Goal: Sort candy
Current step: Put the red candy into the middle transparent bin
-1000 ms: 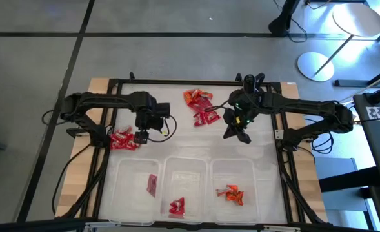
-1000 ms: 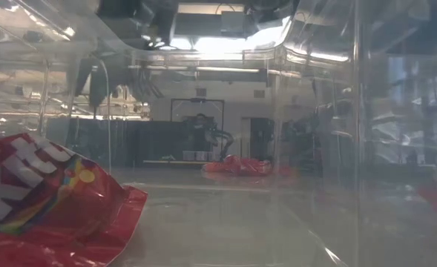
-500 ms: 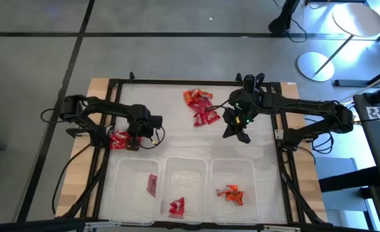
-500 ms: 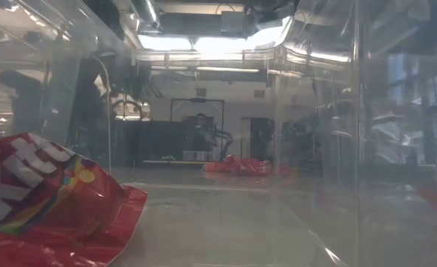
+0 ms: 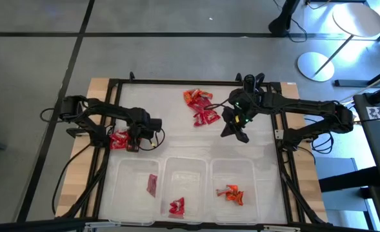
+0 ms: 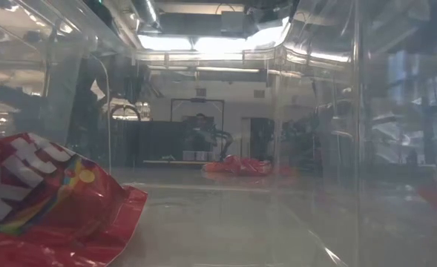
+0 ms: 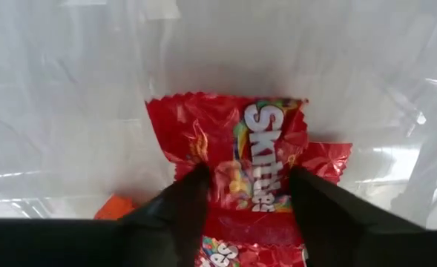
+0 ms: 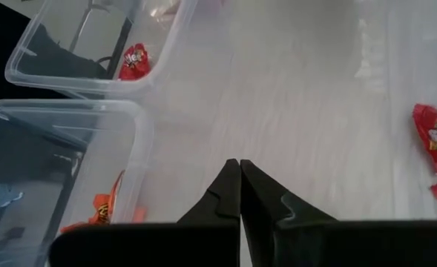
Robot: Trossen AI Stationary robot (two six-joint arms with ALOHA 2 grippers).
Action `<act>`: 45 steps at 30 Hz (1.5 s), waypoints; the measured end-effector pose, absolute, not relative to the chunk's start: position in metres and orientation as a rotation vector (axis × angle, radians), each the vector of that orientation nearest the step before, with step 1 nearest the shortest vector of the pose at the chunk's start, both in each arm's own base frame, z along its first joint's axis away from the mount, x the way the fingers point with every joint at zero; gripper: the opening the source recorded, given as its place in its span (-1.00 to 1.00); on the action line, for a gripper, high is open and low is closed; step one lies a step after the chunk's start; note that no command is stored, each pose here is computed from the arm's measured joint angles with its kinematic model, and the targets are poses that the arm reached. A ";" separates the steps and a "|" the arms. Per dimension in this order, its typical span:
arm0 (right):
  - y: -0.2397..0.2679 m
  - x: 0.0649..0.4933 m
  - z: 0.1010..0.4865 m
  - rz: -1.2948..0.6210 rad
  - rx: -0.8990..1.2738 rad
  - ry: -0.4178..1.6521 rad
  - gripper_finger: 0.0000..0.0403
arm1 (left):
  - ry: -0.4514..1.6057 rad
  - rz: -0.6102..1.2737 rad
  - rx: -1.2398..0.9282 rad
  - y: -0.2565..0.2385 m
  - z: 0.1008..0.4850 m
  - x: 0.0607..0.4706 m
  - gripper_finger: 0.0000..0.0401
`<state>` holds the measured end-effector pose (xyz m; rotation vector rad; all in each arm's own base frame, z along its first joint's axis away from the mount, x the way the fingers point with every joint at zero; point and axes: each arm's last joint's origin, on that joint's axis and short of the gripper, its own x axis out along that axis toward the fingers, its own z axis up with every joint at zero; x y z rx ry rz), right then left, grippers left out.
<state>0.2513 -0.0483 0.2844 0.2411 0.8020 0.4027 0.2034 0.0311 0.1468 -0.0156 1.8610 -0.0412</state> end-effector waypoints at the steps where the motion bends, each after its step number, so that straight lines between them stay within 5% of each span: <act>1: -0.048 0.252 0.285 0.403 0.239 0.798 -0.99 | 1.861 -0.041 -0.016 0.031 0.147 0.203 -0.30; 7: -0.049 0.253 0.286 0.402 0.231 0.782 -0.99 | 1.858 -0.031 -0.022 0.031 0.149 0.205 -0.93; 21: -0.048 0.252 0.285 0.405 0.233 0.795 -0.99 | 1.787 0.055 -0.098 0.045 0.241 0.241 -0.94; 32: -0.048 0.251 0.284 0.429 0.191 0.795 -0.99 | 1.229 -0.173 -0.084 0.023 0.347 0.287 -0.97; 45: -0.049 0.254 0.287 0.441 0.128 0.744 -0.99 | 1.027 -0.247 0.000 -0.051 0.366 0.302 -0.99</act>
